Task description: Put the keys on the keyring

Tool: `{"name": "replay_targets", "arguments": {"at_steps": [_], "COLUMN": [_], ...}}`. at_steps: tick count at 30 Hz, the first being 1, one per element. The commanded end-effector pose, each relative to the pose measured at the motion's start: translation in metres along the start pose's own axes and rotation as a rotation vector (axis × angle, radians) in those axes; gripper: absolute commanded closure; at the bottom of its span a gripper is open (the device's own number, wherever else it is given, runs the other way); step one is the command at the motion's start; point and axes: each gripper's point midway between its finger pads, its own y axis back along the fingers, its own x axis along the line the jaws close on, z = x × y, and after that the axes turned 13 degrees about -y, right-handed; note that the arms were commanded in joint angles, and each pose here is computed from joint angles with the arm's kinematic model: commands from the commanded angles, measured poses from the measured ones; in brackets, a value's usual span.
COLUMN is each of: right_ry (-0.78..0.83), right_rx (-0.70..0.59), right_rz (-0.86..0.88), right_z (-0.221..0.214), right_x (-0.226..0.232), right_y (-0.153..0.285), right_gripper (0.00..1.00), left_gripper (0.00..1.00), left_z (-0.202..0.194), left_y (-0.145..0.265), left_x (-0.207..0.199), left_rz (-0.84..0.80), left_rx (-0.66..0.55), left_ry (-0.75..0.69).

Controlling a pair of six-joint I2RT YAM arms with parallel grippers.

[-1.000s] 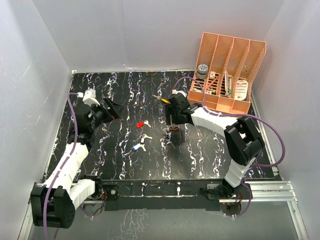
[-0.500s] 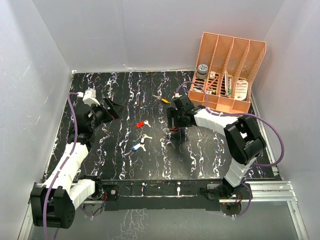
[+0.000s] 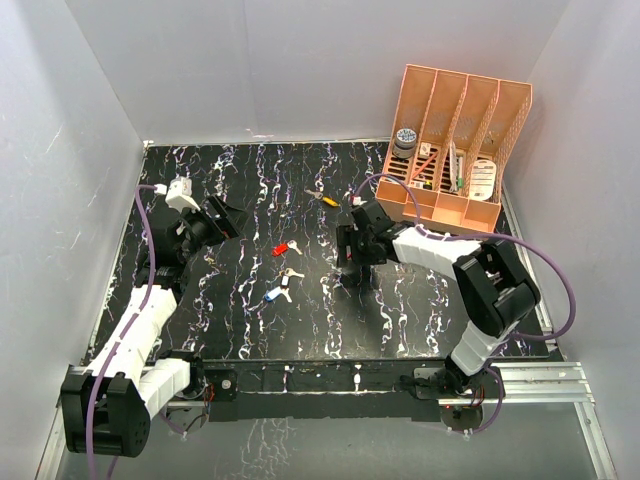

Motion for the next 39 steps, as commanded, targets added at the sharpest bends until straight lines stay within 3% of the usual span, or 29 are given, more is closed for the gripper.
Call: {"name": "replay_targets", "arguments": {"at_steps": [1, 24, 34, 39], "right_ry": [0.021, 0.064, 0.074, 0.1], "right_rx": [-0.08, -0.065, -0.133, -0.219], "right_rz": [0.096, 0.081, 0.003, 0.036], "right_z": [0.011, 0.008, 0.033, 0.06], "right_x": [0.031, 0.053, 0.046, 0.059], "right_y": [0.015, -0.033, -0.045, -0.03], "right_gripper": [0.3, 0.3, 0.29, 0.28], "left_gripper": [0.07, 0.06, 0.06, 0.06], "left_z": [0.02, 0.019, 0.018, 0.017], "left_y": [0.003, 0.004, 0.003, 0.003], "left_x": [-0.011, -0.007, -0.007, -0.007], "left_rz": [-0.028, -0.006, -0.008, -0.011], "left_rx": [-0.041, -0.032, -0.028, -0.025], "left_ry": [-0.019, -0.035, -0.036, -0.036]}}
